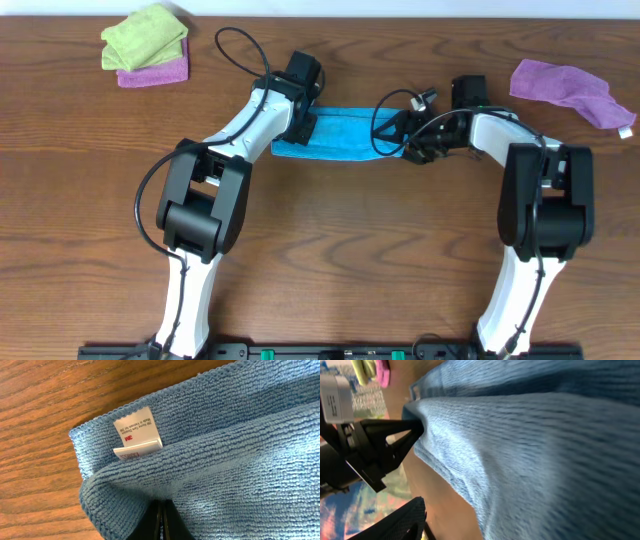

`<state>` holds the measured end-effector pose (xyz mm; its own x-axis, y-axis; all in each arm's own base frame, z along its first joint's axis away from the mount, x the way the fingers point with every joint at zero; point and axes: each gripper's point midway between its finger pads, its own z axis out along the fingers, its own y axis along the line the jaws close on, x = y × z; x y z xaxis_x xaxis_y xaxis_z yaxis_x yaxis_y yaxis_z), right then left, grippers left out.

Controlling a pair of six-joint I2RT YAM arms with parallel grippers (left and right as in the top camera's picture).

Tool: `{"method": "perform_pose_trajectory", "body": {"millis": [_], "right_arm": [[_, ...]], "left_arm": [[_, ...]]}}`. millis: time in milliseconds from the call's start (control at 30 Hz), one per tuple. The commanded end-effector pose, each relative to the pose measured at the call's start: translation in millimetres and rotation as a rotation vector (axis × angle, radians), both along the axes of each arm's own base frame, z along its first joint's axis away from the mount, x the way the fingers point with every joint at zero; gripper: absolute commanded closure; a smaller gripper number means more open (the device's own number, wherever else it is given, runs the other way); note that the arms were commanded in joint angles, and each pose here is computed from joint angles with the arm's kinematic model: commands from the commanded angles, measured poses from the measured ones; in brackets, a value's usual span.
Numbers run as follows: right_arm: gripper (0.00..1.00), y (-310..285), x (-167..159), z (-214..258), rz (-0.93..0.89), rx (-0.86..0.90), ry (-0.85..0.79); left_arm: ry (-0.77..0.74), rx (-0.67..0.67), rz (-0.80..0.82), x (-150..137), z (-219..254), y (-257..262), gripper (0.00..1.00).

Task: Fold the cloth
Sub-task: 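Hold the left end and move the right gripper's end toward the left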

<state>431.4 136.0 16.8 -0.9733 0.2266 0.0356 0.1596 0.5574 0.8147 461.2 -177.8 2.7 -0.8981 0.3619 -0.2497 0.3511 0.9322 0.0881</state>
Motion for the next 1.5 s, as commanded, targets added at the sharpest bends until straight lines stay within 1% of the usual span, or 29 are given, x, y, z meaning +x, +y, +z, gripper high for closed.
{"method": "perform_pose_trajectory", "body": {"millis": [0,167,400,467,500,567,600,633,667,733,767,967,1033,1233,1467], "right_arm": [[0.31,-51,-13,-68,-0.120,-0.247,0.142],[0.31,-56,-9,-70,-0.131,-0.265,0.128],[0.32,-46,-2,-68,-0.116,-0.265,0.082],[0.33,-42,-1,-68,-0.109,-0.265,0.072],[0.36,-40,-1,-68,-0.106,-0.264,0.071],[0.44,-37,-2,-68,-0.099,-0.265,0.071],[0.52,-36,-2,-68,-0.097,-0.265,0.074],[0.65,-35,-3,-68,-0.094,-0.265,0.077],[0.76,-35,-4,-68,-0.093,-0.265,0.081],[0.92,-35,-6,-68,-0.092,-0.265,0.088],[0.98,-35,-6,-68,-0.092,-0.265,0.089],[0.98,-34,-6,-60,-0.091,-0.264,0.087],[0.99,-34,0,-45,-0.093,-0.263,0.060],[0.98,-14,21,23,-0.070,-0.249,-0.115],[0.98,32,28,50,-0.018,-0.220,-0.196]], "left_arm": [[0.053,0.015,-0.001,-8,-22,3,0.94],[0.052,0.015,-0.004,-8,-22,3,0.94],[0.050,0.014,-0.004,-7,-21,2,0.94],[0.050,0.014,-0.004,-7,-21,2,0.94],[0.050,0.014,-0.004,-7,-21,2,0.94],[0.050,0.014,-0.004,-7,-21,2,0.94],[0.050,0.014,-0.004,-7,-21,2,0.94],[0.050,0.014,-0.004,-7,-21,2,0.94],[0.050,0.014,-0.004,-7,-21,2,0.94],[0.050,0.014,-0.004,-7,-21,2,0.94],[0.050,0.014,-0.004,-7,-21,2,0.94],[0.051,0.015,-0.004,-7,-21,3,0.94],[0.051,0.014,-0.004,-7,-21,3,0.94],[0.050,0.012,0.002,-7,-21,2,0.94],[0.050,0.009,0.011,-7,-21,2,0.94]]}}
